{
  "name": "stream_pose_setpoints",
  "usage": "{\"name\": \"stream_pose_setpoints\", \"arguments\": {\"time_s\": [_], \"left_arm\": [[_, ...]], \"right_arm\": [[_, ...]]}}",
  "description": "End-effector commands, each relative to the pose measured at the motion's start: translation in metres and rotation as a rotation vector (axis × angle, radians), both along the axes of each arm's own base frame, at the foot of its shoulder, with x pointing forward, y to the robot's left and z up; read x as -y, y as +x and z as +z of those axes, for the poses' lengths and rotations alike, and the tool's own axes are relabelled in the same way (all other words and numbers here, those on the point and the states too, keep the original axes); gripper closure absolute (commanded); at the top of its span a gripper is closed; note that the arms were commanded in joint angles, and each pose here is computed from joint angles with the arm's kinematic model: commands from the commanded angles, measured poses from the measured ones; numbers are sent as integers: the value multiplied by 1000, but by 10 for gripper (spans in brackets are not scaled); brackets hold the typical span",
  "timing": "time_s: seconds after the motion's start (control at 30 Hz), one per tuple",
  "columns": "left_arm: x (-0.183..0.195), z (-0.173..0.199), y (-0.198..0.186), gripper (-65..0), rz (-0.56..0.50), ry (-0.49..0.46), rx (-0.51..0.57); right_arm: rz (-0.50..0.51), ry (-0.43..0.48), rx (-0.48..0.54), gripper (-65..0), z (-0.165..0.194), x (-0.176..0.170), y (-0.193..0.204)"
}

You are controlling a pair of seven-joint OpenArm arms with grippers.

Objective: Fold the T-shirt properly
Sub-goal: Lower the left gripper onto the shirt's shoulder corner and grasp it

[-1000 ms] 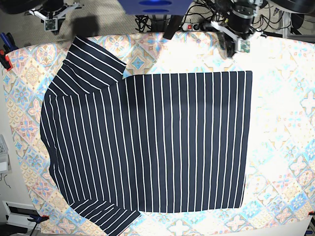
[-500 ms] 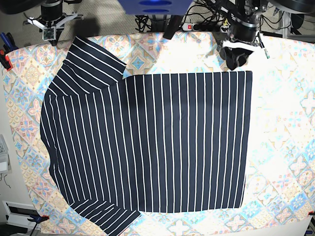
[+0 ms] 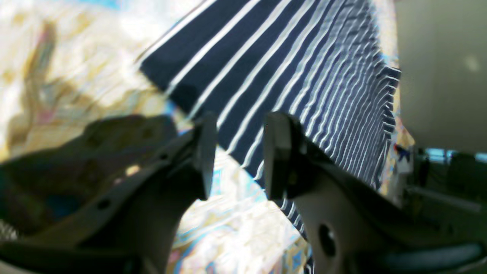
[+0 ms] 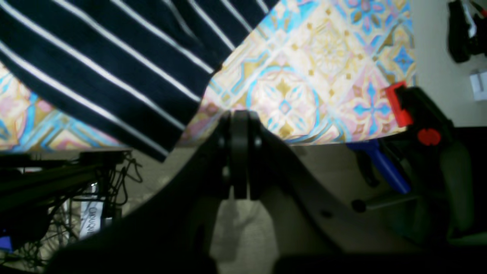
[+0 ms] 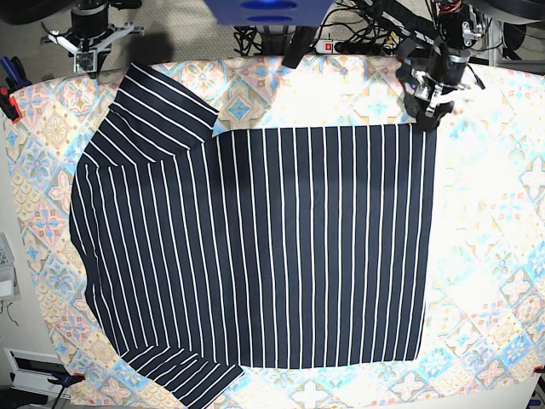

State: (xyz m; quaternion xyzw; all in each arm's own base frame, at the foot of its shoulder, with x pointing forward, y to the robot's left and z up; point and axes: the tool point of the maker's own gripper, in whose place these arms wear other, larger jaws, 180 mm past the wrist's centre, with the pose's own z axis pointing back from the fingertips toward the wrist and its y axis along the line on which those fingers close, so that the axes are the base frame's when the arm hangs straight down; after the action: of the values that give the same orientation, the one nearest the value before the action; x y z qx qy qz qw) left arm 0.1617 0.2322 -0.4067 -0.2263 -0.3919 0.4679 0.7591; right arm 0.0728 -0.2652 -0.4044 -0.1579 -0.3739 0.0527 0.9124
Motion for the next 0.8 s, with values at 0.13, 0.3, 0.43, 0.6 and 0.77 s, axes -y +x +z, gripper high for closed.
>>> {"name": "stream_pose_setpoints", "arguments": {"time_s": [0.13, 0.3, 0.43, 0.6, 0.77], "left_arm": [[-6, -5, 4, -213, 48, -64, 23], [-8, -16, 7, -213, 66, -76, 9], [-10, -24, 5, -213, 97, -112, -2], [-11, -32, 8, -213, 119, -142, -8], [-11, -31, 16, -213, 121, -145, 6]], "right_arm": [[9, -18, 19, 0, 7, 3, 1], [7, -20, 20, 0, 8, 4, 1], [7, -20, 18, 0, 8, 4, 0], [7, -20, 18, 0, 8, 4, 0], [7, -20, 18, 0, 8, 4, 0]]}}
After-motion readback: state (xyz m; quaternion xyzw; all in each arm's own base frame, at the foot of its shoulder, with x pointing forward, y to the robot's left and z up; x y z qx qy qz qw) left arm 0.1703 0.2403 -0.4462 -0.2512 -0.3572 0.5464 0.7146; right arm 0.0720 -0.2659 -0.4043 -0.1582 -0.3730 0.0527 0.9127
